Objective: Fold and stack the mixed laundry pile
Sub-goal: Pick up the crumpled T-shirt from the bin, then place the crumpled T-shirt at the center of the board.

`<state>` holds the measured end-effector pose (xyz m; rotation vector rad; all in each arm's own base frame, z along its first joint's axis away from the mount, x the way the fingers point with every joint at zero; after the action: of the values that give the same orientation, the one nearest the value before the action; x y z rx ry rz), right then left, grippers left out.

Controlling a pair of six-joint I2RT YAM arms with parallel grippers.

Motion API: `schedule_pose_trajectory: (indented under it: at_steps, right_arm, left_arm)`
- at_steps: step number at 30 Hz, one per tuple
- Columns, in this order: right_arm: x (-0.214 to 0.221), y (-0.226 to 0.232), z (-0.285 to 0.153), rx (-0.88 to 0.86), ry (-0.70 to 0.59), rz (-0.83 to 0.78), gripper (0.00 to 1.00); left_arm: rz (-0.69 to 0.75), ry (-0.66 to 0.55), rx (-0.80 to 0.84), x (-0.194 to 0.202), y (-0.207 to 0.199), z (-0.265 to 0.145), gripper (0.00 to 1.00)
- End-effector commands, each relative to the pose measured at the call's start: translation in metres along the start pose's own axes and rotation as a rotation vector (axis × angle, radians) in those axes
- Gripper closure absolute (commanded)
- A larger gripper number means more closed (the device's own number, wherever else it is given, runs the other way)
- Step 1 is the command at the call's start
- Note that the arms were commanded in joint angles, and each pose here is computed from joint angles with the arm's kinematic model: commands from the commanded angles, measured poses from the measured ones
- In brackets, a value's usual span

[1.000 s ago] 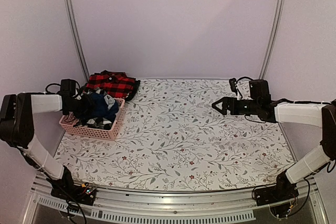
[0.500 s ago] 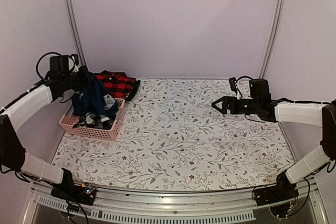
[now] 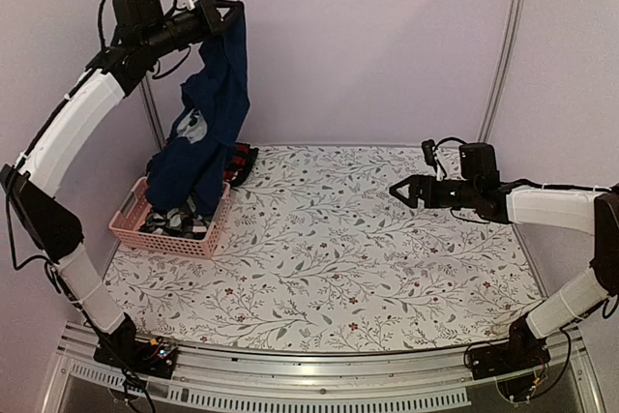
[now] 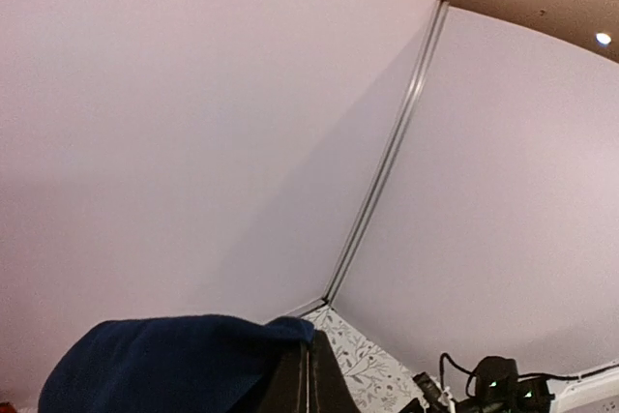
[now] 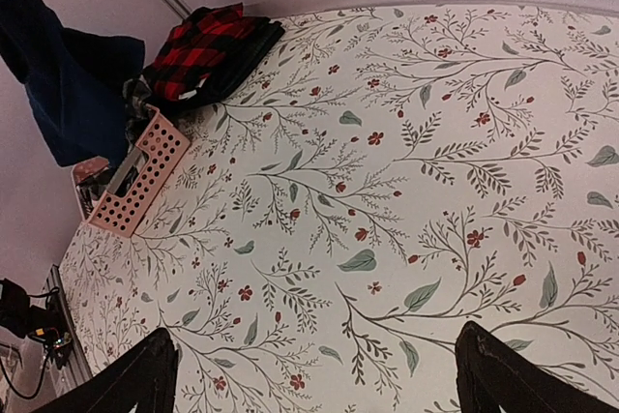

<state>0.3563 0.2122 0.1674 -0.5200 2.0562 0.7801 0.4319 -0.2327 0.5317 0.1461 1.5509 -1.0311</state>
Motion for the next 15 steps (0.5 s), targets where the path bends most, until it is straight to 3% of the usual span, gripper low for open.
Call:
schedule_pose_trajectory:
  at_steps: [1,5,8,12,15]
  right_arm:
    - [-0.014,0.002,-0.009,0.013,-0.041,-0.027,0.01]
    - [-0.016,0.002,-0.012,0.017,-0.051,-0.030,0.01]
    - [-0.016,0.002,-0.014,0.023,-0.053,-0.030,0.01]
    - [-0.014,-0.001,-0.016,0.043,-0.053,-0.031,0.01]
    - [-0.013,-0.008,-0.021,0.087,-0.052,-0.029,0.01]
  left_arm:
    - [0.084,-0.005,0.326,-0.005,-0.103,0.027,1.00]
    - [0.103,-0.028,0.545,0.002,-0.169,0.033,1.00]
    - [0.102,-0.070,0.639,0.005,-0.193,0.029,1.00]
    - [0.043,0.000,0.602,0.029,-0.171,0.045,1.00]
    - [-0.040,0.136,0.512,0.074,-0.123,0.059,1.00]
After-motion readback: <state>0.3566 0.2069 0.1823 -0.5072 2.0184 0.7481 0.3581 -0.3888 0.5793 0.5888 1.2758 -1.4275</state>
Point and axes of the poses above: each gripper's point midway between its finger pads, its own z axis out along the fingers, its own y axis along the line the jaws close on, x = y × z, the point moved 1 cm from there along -z, back along the fingers, and after that the axes turned 11 degrees about -z, right-handed, at the moved point
